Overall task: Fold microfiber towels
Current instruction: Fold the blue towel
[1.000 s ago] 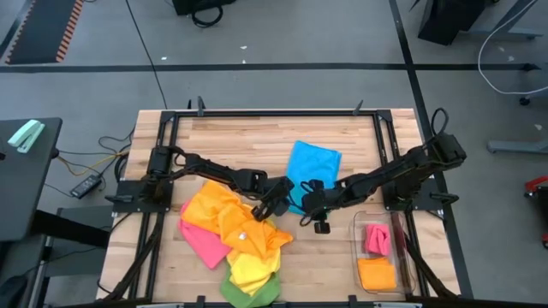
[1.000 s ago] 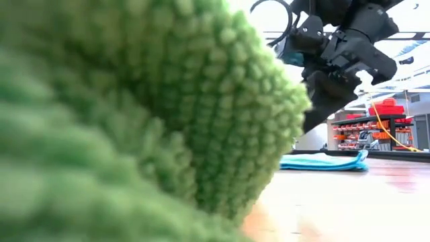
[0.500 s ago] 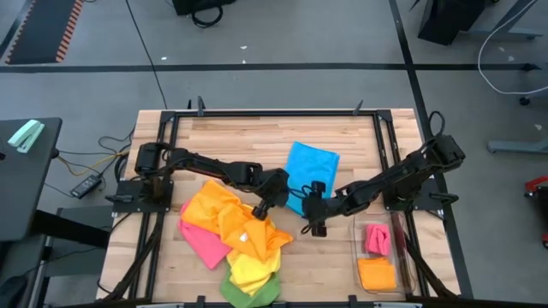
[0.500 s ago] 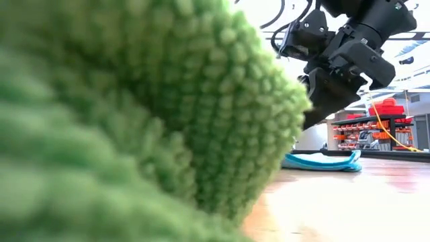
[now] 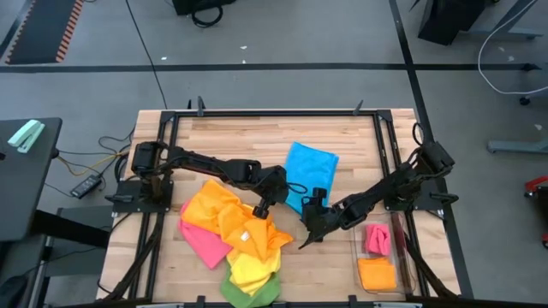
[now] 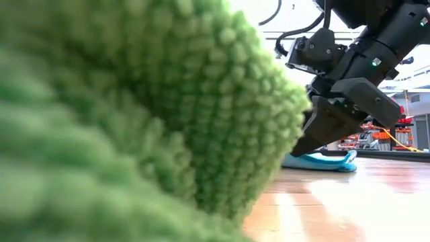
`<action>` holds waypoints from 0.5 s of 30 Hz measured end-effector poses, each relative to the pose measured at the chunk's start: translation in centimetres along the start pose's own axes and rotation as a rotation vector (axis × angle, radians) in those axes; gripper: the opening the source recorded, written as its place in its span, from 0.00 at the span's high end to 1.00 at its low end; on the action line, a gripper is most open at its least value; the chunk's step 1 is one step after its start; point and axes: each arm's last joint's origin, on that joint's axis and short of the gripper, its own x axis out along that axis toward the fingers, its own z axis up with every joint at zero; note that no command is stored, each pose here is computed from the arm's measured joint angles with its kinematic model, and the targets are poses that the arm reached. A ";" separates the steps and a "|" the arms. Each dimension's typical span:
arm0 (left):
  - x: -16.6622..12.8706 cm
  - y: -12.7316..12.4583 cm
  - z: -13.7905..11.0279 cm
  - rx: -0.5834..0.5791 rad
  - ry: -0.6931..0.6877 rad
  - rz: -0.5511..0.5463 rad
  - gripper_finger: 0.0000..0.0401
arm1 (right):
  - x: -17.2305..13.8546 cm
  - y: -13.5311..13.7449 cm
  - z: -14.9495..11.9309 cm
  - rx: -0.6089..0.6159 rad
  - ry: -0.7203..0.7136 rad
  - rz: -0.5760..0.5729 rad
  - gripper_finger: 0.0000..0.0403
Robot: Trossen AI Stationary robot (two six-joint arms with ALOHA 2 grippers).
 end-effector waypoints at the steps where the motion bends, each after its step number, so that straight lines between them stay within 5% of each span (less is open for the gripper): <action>1: -0.2 0.1 -0.1 -0.012 0.008 -0.002 0.93 | 0.0 0.0 0.0 0.004 -0.003 0.000 0.41; 9: -0.4 0.1 0.0 -0.090 0.005 0.000 0.98 | 0.8 0.7 -0.9 -0.006 0.027 -0.015 0.42; 15: -0.7 0.1 0.0 -0.108 0.011 -0.003 0.92 | 1.1 1.3 -1.4 -0.004 0.046 -0.031 0.44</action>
